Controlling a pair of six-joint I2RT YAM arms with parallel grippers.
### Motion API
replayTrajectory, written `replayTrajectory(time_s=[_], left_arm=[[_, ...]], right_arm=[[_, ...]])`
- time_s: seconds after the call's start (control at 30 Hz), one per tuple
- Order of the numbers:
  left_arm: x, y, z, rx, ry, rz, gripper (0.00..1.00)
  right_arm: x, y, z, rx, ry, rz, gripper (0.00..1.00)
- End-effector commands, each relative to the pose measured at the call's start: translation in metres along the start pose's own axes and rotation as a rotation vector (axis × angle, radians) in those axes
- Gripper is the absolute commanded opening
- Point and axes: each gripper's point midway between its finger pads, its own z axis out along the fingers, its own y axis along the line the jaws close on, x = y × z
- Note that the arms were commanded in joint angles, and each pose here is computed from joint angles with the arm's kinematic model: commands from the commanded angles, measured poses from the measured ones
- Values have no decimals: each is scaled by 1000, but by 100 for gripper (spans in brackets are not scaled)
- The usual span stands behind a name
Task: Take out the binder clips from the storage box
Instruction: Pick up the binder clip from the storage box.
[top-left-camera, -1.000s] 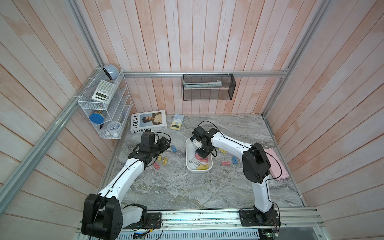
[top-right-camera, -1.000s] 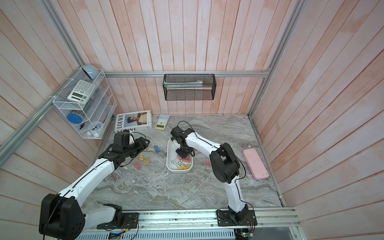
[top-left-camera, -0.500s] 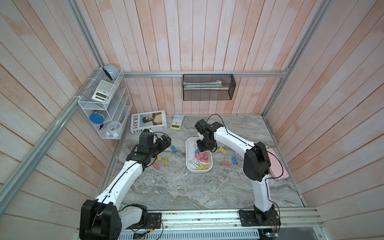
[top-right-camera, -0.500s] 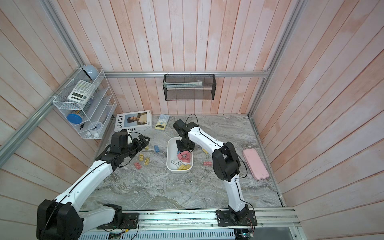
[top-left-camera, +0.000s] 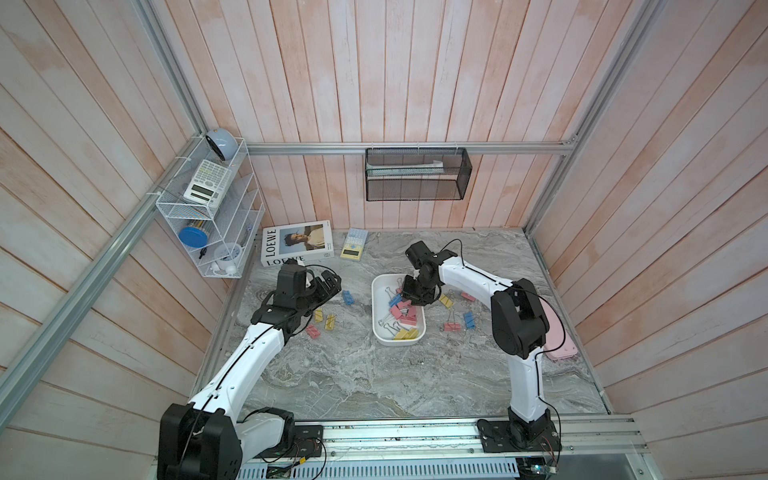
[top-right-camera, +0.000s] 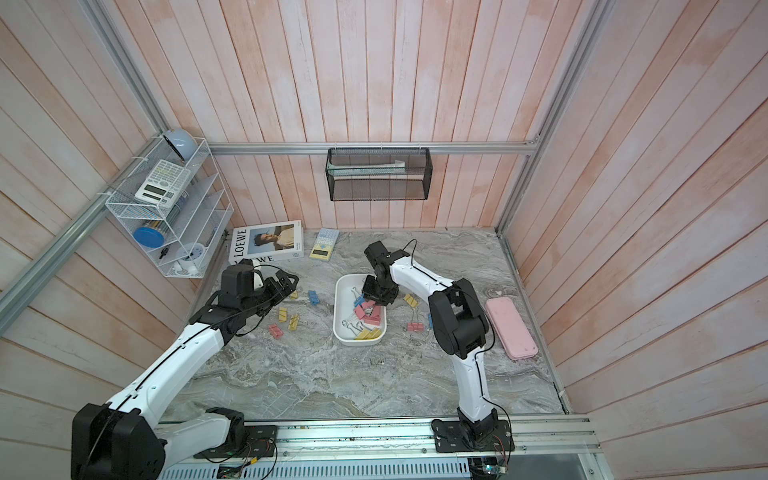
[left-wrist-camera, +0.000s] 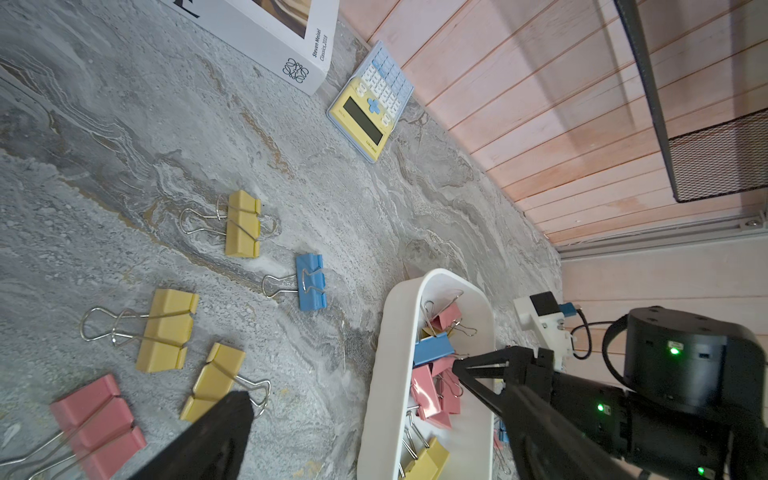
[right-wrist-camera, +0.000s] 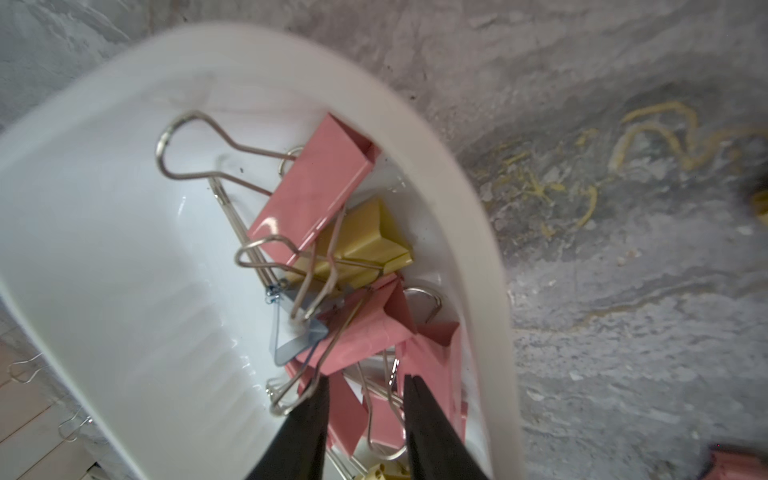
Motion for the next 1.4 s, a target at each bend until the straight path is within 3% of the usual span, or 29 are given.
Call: replayTrajectory(time_s=[0.0, 0.73, 0.97, 1.37], left_arm=[[2, 7, -2, -18, -4, 15, 100], [3, 8, -1, -19, 0, 23, 100], [4, 9, -1, -19, 2, 22, 100], [6, 10, 1, -11, 1, 14, 100]], right_arm=[[-5, 14, -8, -75, -12, 53, 36], [3, 23, -27, -101, -64, 50, 37], [3, 25, -18, -105, -39, 63, 36], [25, 1, -26, -75, -51, 134, 36]])
